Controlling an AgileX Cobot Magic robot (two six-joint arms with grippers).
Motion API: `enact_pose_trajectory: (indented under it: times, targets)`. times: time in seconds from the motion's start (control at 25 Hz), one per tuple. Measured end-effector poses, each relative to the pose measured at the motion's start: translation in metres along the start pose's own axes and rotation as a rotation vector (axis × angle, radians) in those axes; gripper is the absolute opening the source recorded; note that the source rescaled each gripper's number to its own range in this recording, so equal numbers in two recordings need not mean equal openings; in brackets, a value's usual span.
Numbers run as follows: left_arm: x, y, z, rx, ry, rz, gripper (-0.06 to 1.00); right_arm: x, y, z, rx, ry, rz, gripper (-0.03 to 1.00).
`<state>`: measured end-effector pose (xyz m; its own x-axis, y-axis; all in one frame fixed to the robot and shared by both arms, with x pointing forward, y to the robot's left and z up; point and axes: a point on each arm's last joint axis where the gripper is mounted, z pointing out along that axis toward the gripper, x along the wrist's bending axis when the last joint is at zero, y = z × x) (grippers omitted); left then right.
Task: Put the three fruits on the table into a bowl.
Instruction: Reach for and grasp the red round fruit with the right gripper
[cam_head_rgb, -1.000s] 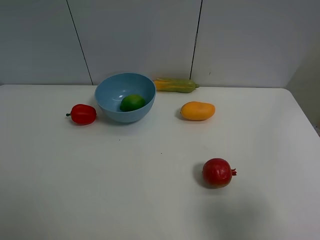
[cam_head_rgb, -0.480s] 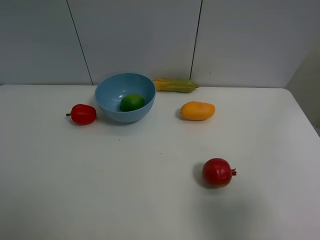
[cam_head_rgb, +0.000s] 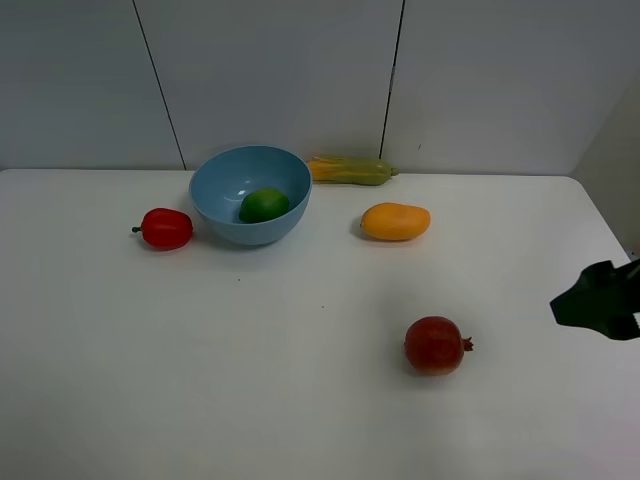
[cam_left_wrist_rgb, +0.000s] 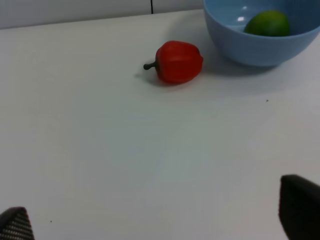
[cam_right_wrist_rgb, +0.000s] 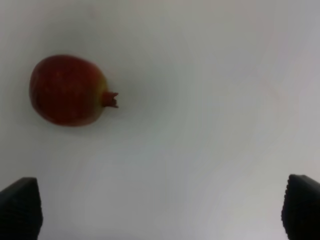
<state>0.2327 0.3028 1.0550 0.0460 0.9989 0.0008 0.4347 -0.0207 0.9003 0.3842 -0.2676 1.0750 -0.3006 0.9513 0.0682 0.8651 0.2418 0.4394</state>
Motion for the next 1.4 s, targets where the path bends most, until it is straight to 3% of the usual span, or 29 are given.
enact_pose_trajectory:
  times: [0.2, 0.4, 0.6, 1.04, 1.2, 1.4]
  targets:
    - [0.0, 0.0, 0.0, 0.0, 0.0, 0.0, 0.97, 0.032, 0.034, 0.037, 0.152, 0.073, -0.3, 0.83]
    - [0.0, 0.0, 0.0, 0.0, 0.0, 0.0, 0.97, 0.057, 0.043, 0.065, 0.249, 0.116, -0.538, 0.83]
    - [0.0, 0.0, 0.0, 0.0, 0.0, 0.0, 0.97, 0.07, 0.04, 0.07, 0.276, 0.086, -0.781, 0.83]
    - [0.0, 0.0, 0.0, 0.0, 0.0, 0.0, 0.97, 0.063, 0.019, 0.096, 0.296, 0.052, -0.928, 0.83]
    - [0.0, 0.0, 0.0, 0.0, 0.0, 0.0, 0.97, 0.062, 0.013, 0.109, 0.205, 0.045, -0.974, 0.83]
    - [0.0, 0.0, 0.0, 0.0, 0.0, 0.0, 0.97, 0.065, 0.016, 0.119, 0.181, 0.054, -0.967, 0.83]
